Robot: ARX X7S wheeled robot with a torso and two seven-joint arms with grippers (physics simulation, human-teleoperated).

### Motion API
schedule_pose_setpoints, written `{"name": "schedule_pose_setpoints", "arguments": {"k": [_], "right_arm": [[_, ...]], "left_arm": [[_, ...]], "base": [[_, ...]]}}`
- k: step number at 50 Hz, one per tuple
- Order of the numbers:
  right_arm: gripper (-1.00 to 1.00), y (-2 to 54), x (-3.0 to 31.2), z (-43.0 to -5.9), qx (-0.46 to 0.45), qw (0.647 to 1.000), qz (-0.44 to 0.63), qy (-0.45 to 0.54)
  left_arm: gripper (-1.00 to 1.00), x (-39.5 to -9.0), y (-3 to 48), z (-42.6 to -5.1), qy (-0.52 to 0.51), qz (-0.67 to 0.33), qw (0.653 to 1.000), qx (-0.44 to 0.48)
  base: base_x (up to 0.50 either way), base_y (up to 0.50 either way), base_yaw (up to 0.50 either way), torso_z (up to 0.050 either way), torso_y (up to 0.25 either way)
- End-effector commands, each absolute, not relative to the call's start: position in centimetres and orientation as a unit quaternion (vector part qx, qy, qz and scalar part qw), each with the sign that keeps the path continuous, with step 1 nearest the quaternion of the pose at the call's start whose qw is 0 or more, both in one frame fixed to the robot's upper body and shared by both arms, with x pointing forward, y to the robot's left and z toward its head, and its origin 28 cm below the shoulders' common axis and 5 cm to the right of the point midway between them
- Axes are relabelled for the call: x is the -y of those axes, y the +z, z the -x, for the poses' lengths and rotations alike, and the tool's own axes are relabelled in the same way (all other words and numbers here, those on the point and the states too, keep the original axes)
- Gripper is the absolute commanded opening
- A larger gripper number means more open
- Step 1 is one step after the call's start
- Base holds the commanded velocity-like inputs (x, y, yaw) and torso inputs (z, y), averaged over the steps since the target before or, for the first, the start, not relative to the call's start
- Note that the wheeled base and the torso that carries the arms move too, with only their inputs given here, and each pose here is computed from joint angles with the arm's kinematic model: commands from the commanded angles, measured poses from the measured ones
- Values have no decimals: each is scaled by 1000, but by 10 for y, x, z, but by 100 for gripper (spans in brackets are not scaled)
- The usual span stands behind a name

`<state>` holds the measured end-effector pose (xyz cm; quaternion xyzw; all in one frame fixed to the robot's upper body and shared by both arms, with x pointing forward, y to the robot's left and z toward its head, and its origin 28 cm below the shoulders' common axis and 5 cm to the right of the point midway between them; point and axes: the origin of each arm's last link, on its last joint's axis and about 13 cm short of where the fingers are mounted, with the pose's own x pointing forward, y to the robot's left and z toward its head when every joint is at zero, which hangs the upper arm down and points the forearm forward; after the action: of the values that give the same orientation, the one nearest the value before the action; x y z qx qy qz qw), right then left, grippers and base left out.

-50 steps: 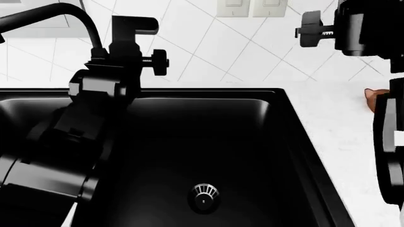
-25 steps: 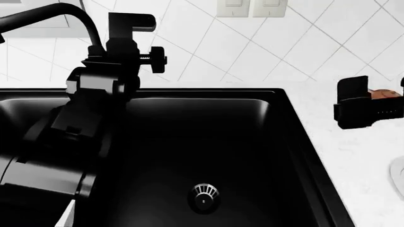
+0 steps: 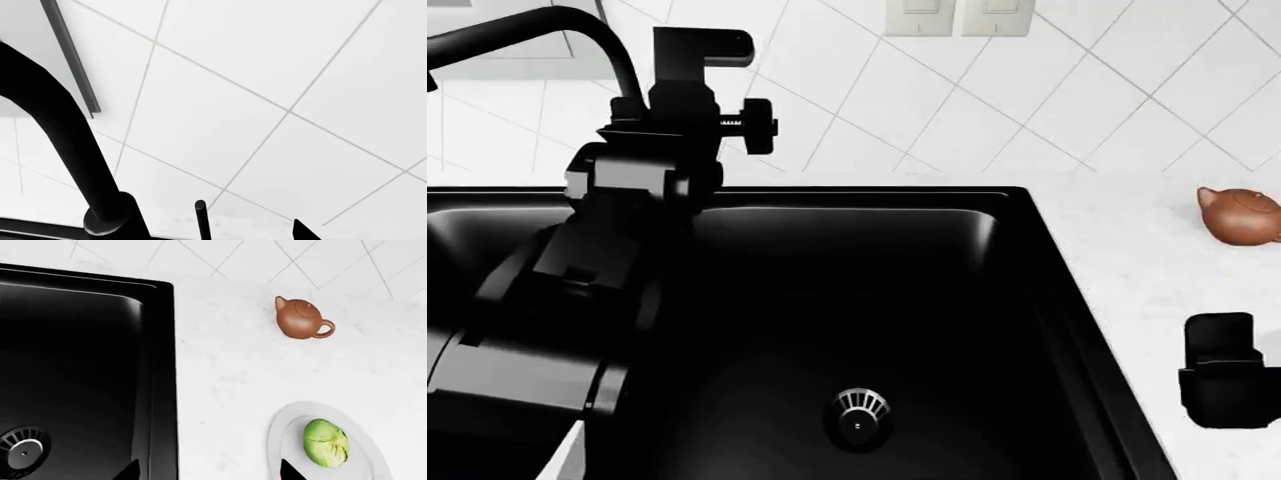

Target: Pick the brussel sprout from the counter and place it in the sink. Then turn on the sink faucet.

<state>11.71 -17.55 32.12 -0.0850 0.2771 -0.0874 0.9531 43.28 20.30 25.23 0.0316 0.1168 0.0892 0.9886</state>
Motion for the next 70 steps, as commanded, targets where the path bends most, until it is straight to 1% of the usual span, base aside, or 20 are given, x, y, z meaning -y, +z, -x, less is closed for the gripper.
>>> {"name": "schedule_pose_setpoints", "arguments": {"k": [1,8,13,24,29,34,49,70], "right_arm": [[100,329,197,-113,-255,958,28,-130],[100,334,215,-128,-261,950,-16,-172],[100,340,224,-132,-258,946,-35,-194],[100,341,228,-136,-253,944,-48,-205],[100,343,238,-141,-245,941,-65,-222],[100,338,250,-152,-247,936,-84,-237],[100,313,270,-173,-267,920,-99,-269],[100,290,286,-184,-281,909,-111,-288]], "left_arm": [[100,-196,250,-433,74,-33,990,-112],[100,-197,251,-433,75,-32,990,-111],[100,-198,251,-433,77,-32,990,-111],[100,-198,248,-433,76,-33,990,-113],[100,-198,249,-433,75,-32,990,-114],[100,-198,250,-433,75,-33,990,-113],[100,-198,246,-433,75,-30,990,-117],[100,-199,245,-433,75,-28,990,-118]], "base": [[0,0,0,0,0],[0,0,0,0,0],[0,0,0,0,0],[0,0,0,0,0],[0,0,0,0,0],[0,0,0,0,0],[0,0,0,0,0],[0,0,0,0,0]]}}
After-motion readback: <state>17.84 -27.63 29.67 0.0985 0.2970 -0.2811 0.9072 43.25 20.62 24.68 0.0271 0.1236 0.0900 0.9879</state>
